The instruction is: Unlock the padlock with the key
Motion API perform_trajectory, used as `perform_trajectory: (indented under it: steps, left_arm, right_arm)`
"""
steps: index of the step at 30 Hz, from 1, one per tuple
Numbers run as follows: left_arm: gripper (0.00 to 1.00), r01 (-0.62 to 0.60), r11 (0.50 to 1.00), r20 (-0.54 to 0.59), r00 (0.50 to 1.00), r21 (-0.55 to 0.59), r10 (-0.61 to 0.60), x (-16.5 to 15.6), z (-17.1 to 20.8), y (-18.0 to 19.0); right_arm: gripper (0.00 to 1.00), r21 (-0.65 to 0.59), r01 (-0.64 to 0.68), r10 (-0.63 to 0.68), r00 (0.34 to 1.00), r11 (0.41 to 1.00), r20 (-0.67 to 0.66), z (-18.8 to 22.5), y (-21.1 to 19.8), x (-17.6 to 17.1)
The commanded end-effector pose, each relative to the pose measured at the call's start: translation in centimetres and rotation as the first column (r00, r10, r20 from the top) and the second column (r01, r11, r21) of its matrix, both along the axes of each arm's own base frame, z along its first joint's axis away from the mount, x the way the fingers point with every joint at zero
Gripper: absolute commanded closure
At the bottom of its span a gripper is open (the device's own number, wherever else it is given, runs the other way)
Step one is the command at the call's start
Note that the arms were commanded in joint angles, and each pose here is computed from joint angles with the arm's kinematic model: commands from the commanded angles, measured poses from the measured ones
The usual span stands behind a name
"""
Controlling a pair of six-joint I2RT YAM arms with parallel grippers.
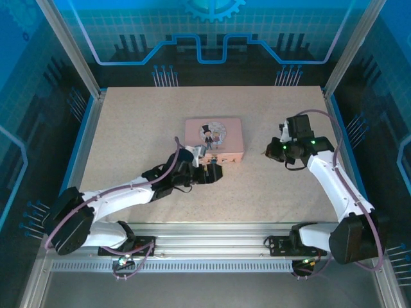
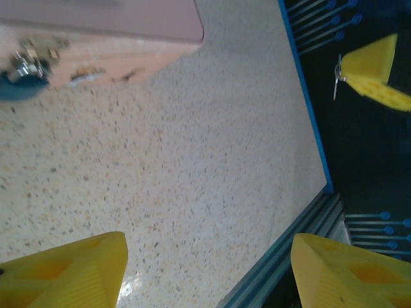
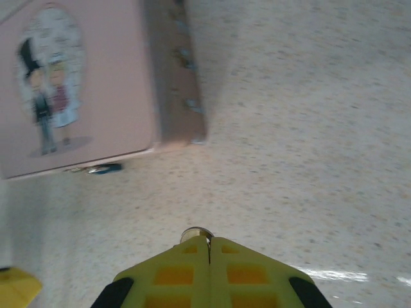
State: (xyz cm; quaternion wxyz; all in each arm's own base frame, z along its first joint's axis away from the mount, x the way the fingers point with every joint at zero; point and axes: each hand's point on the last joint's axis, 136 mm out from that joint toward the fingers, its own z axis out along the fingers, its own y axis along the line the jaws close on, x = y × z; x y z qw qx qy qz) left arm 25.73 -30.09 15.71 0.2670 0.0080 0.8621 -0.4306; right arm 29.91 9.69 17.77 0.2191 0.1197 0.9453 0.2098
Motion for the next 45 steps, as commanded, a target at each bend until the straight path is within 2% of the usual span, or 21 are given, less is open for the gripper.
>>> perform_trajectory:
  steps: [1,9,17,21,32,37,45]
  left_arm:
    - [0.32,-0.043,0.998,0.044,0.998,-0.046,0.045,1.2,3.7,0.7]
    - [0.38,-0.059,0.995,0.121,0.99,-0.082,0.069,2.5,8.1,1.6]
    - [0.48,-0.018,0.984,0.157,0.986,-0.179,0.047,2.8,10.4,0.3]
    - [0.51,0.018,0.98,0.154,0.988,-0.198,0.013,2.8,10.6,-0.6]
    - [0.63,0.021,0.975,0.151,0.989,-0.22,0.013,3.0,10.4,-0.9]
    - [0.71,0.021,0.977,0.146,0.989,-0.214,0.011,3.0,10.2,-1.0]
    - [0.79,0.02,0.978,0.145,0.989,-0.209,0.011,3.3,9.9,-1.1]
  right_arm:
    - [1.0,0.066,-0.032,0.029,0.999,0.997,0.044,2.6,2.5,0.2]
    - [1.0,0.148,-0.148,0.124,0.98,0.978,0.159,6.7,8.4,0.8]
    - [1.0,0.206,-0.221,0.185,0.966,0.953,0.179,7.2,12.5,-0.7]
    - [1.0,0.218,-0.235,0.202,0.966,0.947,0.164,6.5,13.3,-1.1]
    - [1.0,0.231,-0.265,0.24,0.962,0.936,0.133,5.3,15.1,-2.0]
    - [1.0,0.234,-0.271,0.243,0.96,0.934,0.14,5.5,15.3,-2.1]
    - [1.0,0.237,-0.283,0.253,0.956,0.929,0.149,5.9,15.6,-2.3]
